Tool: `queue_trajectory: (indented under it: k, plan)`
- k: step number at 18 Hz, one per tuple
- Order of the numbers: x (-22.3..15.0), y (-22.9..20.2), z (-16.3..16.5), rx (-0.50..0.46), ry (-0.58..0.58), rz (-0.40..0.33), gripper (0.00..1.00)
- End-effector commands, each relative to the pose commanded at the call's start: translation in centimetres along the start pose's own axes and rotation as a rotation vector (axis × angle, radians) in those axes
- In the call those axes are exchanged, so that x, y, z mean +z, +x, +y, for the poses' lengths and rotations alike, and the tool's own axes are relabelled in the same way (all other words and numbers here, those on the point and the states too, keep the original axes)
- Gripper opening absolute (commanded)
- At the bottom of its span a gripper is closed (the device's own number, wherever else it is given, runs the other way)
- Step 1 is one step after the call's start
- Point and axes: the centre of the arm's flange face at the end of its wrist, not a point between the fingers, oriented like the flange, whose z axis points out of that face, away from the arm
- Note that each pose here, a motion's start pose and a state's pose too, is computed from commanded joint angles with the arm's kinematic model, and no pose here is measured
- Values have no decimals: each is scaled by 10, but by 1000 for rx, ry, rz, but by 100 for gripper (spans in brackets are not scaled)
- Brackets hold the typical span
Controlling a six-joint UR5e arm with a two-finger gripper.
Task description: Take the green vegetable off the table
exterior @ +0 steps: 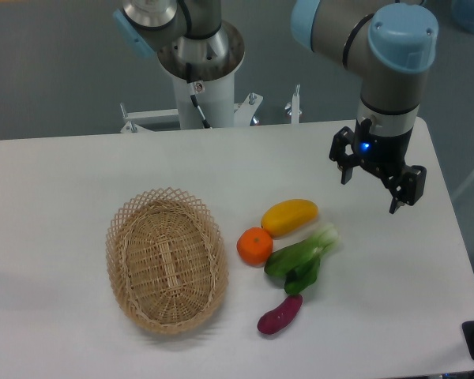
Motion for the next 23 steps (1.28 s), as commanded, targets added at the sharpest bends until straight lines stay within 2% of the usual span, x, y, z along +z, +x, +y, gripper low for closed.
queue_trajectory:
  k: [15, 23]
  plan:
    - [32, 6, -10, 15, -16, 50, 100]
    - [78, 25, -19, 28, -23, 103, 100]
